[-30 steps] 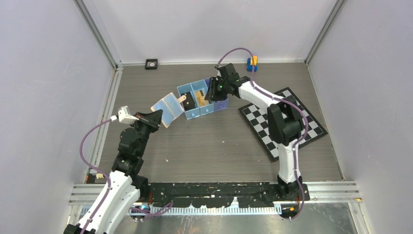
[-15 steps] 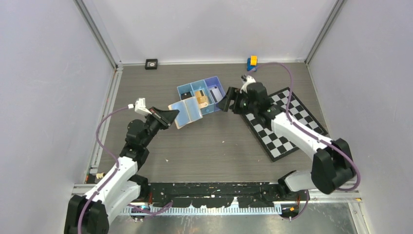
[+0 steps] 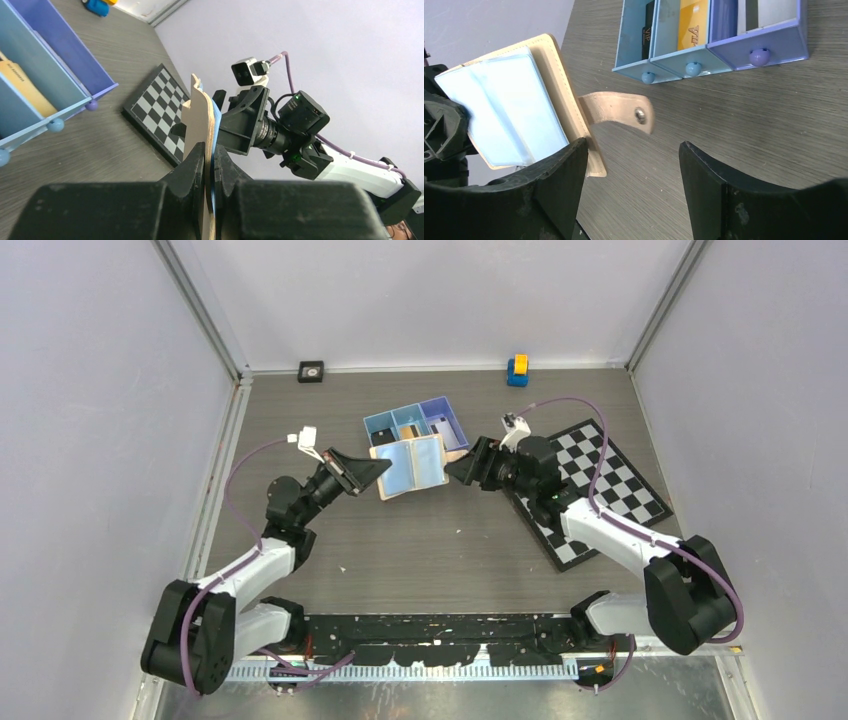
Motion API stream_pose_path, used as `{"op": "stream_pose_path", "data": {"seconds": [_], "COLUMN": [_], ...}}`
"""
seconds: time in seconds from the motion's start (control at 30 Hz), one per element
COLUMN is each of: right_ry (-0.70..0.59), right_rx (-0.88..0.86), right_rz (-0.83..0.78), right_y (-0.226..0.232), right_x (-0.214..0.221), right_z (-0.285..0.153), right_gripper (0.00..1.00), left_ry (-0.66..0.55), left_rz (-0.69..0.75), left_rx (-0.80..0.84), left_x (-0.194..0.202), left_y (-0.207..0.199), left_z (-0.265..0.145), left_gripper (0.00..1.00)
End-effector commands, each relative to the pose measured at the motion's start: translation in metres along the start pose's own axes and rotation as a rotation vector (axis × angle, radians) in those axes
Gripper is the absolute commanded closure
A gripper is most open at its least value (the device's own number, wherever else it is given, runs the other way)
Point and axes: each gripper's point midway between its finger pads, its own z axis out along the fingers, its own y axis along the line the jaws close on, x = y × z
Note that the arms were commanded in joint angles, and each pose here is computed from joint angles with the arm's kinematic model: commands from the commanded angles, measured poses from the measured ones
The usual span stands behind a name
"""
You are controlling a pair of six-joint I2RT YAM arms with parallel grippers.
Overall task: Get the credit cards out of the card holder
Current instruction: Place the credit card in the storage box, then remove the credit card from the card holder.
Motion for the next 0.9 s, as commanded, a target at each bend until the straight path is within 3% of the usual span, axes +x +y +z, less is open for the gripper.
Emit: {"op": "stream_pose_path", "data": {"seconds": [0.0, 0.33, 0.57, 0.87], "right_ry": [-0.07, -0.012, 0.003, 0.021], "right_rx": [-0.105, -0.143, 0.067, 0.097], "right_rz": [-0.021, -0.061, -0.197, -0.239], "right_y": [0.03, 0.05, 0.039, 0.041], "right_x": [-0.023, -0.006, 0.003, 0.009], "right_z": [-0.001, 0.006, 0.012, 0.014], "right_gripper": [0.29, 0.33, 0.36, 0.39], "left_ry": [-0.014, -0.004, 0.046, 0.05], "left_rz": [0.06, 0.061, 0.091, 0.114], "left_rx": [0.189, 0.178, 0.071, -0.09], "left_x": [-0.017, -0.015, 0.002, 0.007], "left_y": [-0.048, -0.047, -0.03, -0.007], "left_z": [0.005, 0.008, 0.021, 0.022], "left_gripper": [1.0, 1.0, 1.0, 1.0]}}
